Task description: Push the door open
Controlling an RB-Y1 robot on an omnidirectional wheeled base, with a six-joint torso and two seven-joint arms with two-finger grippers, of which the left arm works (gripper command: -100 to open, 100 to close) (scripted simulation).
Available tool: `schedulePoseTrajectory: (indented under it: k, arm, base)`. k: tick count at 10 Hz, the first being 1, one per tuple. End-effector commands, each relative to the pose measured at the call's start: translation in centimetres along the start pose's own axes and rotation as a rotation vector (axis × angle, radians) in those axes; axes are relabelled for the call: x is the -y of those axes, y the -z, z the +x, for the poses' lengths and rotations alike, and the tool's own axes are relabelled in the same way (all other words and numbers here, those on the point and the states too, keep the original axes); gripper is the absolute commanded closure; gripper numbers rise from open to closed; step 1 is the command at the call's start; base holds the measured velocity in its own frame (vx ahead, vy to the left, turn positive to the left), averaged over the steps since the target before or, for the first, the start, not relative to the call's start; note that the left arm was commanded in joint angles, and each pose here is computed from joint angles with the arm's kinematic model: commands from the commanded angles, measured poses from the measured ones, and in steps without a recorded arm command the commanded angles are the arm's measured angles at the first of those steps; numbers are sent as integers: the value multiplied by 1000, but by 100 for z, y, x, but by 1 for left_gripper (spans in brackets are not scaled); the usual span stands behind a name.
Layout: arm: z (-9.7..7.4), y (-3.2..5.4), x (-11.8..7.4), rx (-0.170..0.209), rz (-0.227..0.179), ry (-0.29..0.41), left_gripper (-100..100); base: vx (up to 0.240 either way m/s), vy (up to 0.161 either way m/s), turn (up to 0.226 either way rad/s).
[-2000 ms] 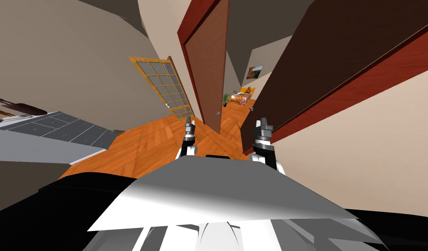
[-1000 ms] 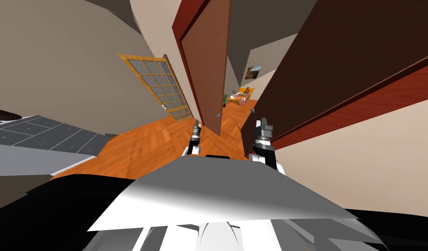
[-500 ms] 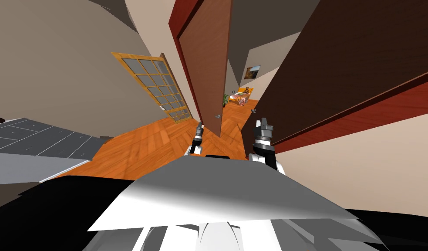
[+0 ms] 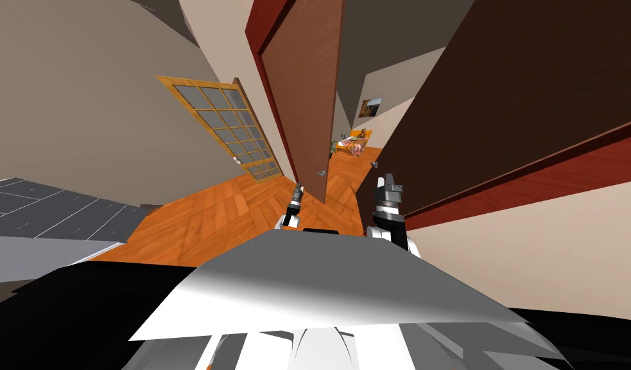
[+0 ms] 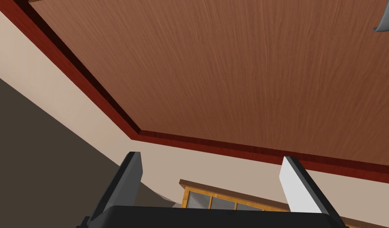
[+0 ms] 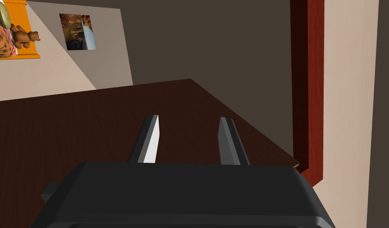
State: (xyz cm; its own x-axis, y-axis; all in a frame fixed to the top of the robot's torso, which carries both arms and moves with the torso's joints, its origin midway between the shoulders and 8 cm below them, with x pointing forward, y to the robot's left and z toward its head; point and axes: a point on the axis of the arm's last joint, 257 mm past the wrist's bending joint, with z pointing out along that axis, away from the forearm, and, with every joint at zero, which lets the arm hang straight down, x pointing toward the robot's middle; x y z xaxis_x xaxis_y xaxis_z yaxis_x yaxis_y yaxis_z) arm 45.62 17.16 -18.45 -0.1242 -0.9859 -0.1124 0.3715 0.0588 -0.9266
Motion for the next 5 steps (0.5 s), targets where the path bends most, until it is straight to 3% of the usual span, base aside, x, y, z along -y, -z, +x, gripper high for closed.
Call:
schedulePoseTrajectory:
  k: [1,5]
  arm:
    - [41,6,-72,-8,-7,5,-100]
    - [262,35,-366,-60,-51,33,-100]
  base:
    - [62,25,-7]
    - [84,37,-29]
